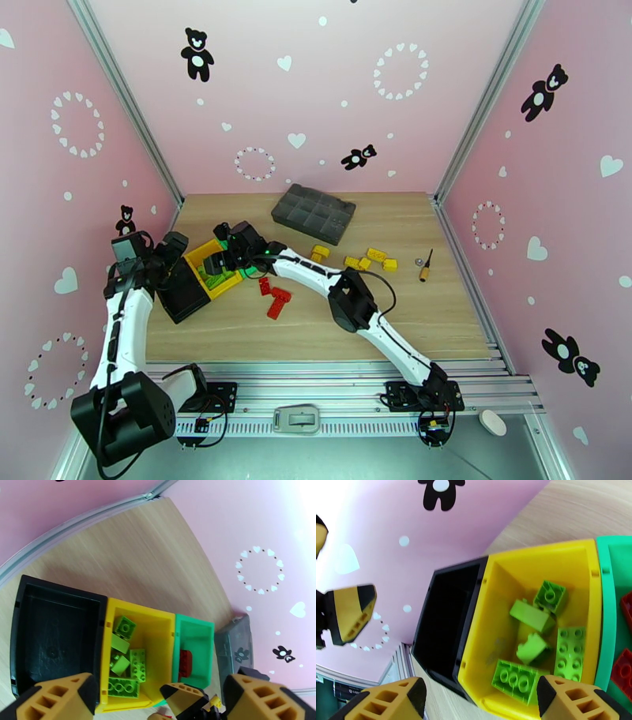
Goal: Sort the legos into containers by color
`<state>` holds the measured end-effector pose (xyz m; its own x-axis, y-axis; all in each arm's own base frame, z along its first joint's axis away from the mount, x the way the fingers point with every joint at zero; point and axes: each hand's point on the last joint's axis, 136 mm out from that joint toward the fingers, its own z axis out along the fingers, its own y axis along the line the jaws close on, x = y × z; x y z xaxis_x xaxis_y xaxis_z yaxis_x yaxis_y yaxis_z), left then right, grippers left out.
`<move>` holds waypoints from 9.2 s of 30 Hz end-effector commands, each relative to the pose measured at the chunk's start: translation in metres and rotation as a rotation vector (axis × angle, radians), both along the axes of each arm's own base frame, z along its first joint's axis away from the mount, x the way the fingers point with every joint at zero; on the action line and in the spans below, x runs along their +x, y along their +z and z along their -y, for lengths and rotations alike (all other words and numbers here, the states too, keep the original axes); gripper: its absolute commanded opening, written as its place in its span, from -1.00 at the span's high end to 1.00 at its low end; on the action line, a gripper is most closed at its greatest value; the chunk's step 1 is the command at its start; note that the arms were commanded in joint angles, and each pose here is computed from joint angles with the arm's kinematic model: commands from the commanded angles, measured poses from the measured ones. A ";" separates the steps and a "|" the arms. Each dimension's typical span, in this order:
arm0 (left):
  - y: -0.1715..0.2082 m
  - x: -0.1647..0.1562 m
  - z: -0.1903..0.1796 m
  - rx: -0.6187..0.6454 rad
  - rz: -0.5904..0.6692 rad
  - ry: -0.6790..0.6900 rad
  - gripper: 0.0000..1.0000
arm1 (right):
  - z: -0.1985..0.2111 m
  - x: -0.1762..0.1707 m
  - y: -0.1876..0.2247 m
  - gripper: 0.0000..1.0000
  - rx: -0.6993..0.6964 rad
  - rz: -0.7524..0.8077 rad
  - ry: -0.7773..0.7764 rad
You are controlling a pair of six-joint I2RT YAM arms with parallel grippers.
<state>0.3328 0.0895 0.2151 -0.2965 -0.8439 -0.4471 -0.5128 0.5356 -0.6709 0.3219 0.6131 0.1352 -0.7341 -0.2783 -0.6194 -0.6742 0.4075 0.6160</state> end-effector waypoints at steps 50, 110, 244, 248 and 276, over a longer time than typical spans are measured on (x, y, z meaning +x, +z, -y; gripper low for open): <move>-0.191 -0.002 0.243 0.483 -0.587 -0.630 -0.15 | 0.328 -0.034 -0.022 -0.52 -0.620 0.171 -0.426; -0.064 0.105 0.153 0.493 -0.370 -0.437 -0.42 | 0.293 -0.051 -0.029 -0.48 -0.502 0.074 -0.355; -0.143 -0.060 0.285 0.522 -0.410 -1.047 -0.42 | 0.337 -0.060 -0.047 -0.61 -0.530 0.007 -0.408; -0.166 -0.076 0.289 0.531 -0.456 -1.073 -0.42 | 0.342 -0.061 -0.047 -0.61 -0.530 0.000 -0.419; -0.186 -0.083 0.285 0.652 -0.547 -0.989 0.25 | 0.343 -0.059 -0.040 -0.60 -0.516 0.013 -0.433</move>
<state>0.2443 -0.1966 0.0156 -0.9448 0.1724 -0.2785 0.1786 0.9839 0.0031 0.2651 0.2741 0.0884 -0.8416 -0.2297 -0.4888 -0.3916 0.8829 0.2593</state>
